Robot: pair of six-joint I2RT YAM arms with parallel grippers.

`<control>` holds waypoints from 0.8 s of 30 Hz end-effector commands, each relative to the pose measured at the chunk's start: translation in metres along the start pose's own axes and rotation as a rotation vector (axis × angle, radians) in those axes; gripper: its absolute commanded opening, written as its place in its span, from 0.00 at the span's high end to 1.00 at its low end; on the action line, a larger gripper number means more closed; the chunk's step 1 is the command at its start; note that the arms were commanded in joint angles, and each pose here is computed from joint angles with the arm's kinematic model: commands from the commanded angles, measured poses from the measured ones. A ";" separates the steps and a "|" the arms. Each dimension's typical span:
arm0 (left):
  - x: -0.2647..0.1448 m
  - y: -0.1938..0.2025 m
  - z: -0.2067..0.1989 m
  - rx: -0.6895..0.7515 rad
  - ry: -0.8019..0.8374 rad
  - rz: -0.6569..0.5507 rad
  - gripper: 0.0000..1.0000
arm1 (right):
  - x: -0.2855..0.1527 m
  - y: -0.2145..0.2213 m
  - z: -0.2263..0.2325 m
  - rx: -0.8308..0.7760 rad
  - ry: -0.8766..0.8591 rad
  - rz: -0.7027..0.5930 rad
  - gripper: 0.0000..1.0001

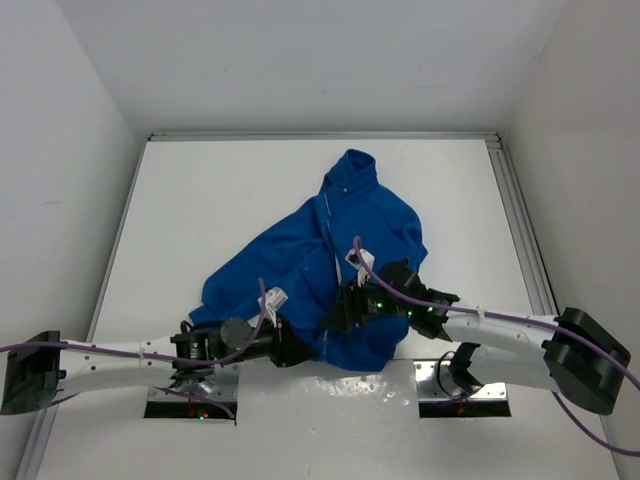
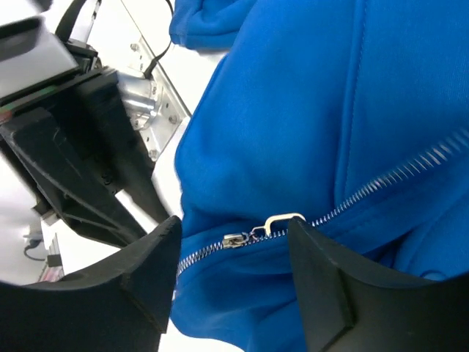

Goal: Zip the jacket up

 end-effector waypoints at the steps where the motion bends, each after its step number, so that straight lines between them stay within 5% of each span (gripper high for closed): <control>1: -0.004 0.023 0.041 -0.118 -0.191 -0.003 0.76 | 0.000 0.006 -0.003 0.028 -0.020 0.000 0.40; 6: -0.004 0.026 0.051 -0.210 -0.283 -0.038 0.48 | 0.005 0.019 -0.010 0.070 -0.049 0.017 0.33; 11: -0.007 0.036 0.058 -0.310 -0.316 -0.004 0.35 | 0.002 0.026 -0.017 0.090 -0.015 -0.033 0.35; 16: -0.010 0.041 0.065 -0.351 -0.374 0.012 0.33 | 0.003 0.029 -0.019 0.121 -0.021 -0.068 0.59; 19: -0.010 0.042 0.069 -0.345 -0.417 0.009 0.33 | 0.005 0.030 -0.020 0.123 -0.013 -0.052 0.57; 22: -0.008 0.044 0.068 -0.323 -0.469 0.065 0.34 | 0.009 0.030 -0.024 0.129 0.014 -0.043 0.43; 24: -0.007 0.047 0.071 -0.314 -0.515 0.102 0.34 | 0.011 0.030 -0.023 0.125 -0.007 -0.047 0.45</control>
Point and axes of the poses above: each gripper's point midway between its finger pads, its own x axis out along the fingers, its own z axis along the line the jaws close on, y = z × x, the point moved 10 cm from there along -x, back along the fingers, and after that the axes turned 2 degrees about -x, right-handed, at the moved point
